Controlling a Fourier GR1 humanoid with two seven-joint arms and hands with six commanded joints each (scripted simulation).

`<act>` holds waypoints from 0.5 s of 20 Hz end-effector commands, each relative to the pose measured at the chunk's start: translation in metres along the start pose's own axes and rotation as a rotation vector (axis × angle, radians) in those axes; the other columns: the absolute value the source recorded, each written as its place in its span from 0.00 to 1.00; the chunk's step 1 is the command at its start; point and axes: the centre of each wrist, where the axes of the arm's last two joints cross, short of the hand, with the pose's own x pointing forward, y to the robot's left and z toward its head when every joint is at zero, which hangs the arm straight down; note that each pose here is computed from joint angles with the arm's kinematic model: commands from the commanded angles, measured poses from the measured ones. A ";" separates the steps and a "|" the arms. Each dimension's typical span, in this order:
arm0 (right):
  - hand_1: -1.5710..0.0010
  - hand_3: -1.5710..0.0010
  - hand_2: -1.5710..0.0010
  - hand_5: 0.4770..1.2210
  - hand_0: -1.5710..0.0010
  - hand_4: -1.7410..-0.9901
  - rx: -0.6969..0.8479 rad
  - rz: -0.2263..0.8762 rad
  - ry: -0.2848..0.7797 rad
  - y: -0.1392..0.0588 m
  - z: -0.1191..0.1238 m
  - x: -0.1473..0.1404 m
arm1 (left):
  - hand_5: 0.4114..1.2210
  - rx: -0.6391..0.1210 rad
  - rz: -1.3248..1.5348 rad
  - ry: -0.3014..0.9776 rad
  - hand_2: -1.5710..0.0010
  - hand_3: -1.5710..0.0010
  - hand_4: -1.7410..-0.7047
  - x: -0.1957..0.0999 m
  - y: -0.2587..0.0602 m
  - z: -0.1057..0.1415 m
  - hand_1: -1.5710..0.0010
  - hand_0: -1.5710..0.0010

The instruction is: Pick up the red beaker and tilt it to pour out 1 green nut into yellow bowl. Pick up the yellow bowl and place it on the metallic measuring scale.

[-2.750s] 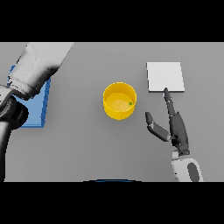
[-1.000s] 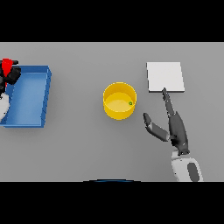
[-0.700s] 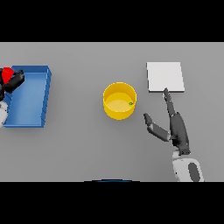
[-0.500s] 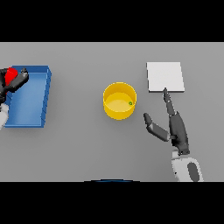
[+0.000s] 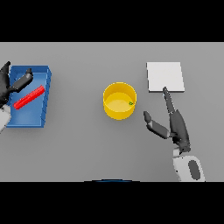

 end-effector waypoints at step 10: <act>1.00 1.00 1.00 0.27 1.00 0.73 0.516 0.602 -0.173 -0.013 -0.066 0.036 | 0.33 0.007 0.007 -0.037 0.99 0.99 0.97 0.007 0.000 0.002 0.99 0.99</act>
